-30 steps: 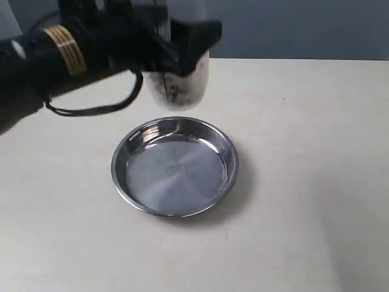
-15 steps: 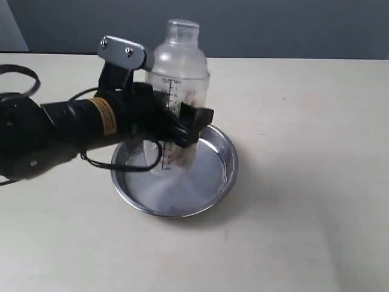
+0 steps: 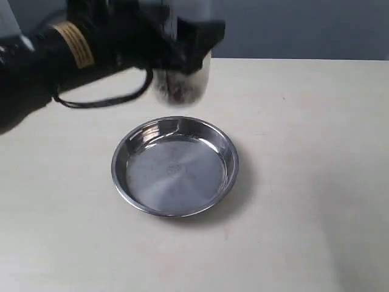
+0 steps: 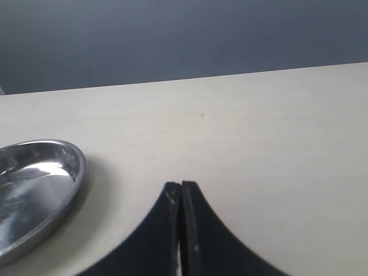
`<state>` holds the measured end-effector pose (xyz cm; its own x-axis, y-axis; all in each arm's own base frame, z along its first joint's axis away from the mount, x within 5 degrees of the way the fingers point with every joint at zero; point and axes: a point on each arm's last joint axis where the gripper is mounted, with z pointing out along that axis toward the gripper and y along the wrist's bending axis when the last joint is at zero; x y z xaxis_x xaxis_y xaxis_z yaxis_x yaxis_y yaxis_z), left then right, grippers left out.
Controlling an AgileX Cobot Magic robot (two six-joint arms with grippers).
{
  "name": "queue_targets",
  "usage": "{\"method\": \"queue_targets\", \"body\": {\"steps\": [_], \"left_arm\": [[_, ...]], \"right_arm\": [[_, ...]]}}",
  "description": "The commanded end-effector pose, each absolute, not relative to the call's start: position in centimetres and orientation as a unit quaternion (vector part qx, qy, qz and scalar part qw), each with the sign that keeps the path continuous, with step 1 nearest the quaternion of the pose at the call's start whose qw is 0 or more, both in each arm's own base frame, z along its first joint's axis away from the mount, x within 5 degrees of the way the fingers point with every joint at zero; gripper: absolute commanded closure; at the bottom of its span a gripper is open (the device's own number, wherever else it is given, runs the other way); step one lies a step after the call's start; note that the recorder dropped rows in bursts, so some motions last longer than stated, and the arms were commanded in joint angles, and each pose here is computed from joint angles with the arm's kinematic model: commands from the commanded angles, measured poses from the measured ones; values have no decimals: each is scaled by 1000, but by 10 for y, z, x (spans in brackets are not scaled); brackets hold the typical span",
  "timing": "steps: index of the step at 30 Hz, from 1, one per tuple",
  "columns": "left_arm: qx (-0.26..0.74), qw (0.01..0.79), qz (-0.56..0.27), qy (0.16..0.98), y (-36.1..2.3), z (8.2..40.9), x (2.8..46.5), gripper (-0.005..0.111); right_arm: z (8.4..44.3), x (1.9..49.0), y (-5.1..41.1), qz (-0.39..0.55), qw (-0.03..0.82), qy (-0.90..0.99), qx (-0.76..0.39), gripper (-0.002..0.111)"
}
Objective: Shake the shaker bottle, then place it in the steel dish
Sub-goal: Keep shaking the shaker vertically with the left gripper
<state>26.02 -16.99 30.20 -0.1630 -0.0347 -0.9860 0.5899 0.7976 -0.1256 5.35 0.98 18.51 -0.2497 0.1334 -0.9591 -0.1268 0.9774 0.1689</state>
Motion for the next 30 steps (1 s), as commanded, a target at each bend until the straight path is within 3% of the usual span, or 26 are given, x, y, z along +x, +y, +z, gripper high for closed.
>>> {"method": "queue_targets", "body": {"steps": [1,3,6,7,9,12,13,14,18,20,24,25,27,29,30], "left_arm": [[179,500,-230,816,-175,217,262,106],[171,526,-250,795,-177,229,263,106],[200,646,-274,685,-174,318,253,106],[205,660,-267,672,-172,333,250,106],[205,622,-256,711,-173,313,251,106],[175,492,-248,816,-178,212,254,106],[164,477,-256,825,-179,195,253,106],[158,490,-267,815,-178,198,255,106],[178,648,-309,673,-170,309,248,106],[194,637,-278,692,-169,310,248,106],[164,523,-265,793,-176,219,258,106],[158,536,-279,781,-176,225,259,106],[156,618,-322,700,-174,279,254,106],[180,677,-311,642,-168,327,245,106],[187,675,-293,651,-167,331,245,106]], "right_arm": [[186,53,10,106,617,780,0,109],[186,53,10,106,617,780,0,109],[186,53,10,106,617,780,0,109],[186,53,10,106,617,780,0,109],[186,53,10,108,617,780,1,109],[186,53,10,108,617,780,1,109],[186,53,10,108,617,780,1,109],[186,53,10,108,617,780,1,109],[186,53,10,108,617,780,1,109],[186,53,10,108,617,780,1,109],[186,53,10,108,617,780,1,109],[186,53,10,108,617,780,1,109],[186,53,10,108,617,780,1,109],[186,53,10,108,617,780,1,109],[186,53,10,108,617,780,1,109]]}}
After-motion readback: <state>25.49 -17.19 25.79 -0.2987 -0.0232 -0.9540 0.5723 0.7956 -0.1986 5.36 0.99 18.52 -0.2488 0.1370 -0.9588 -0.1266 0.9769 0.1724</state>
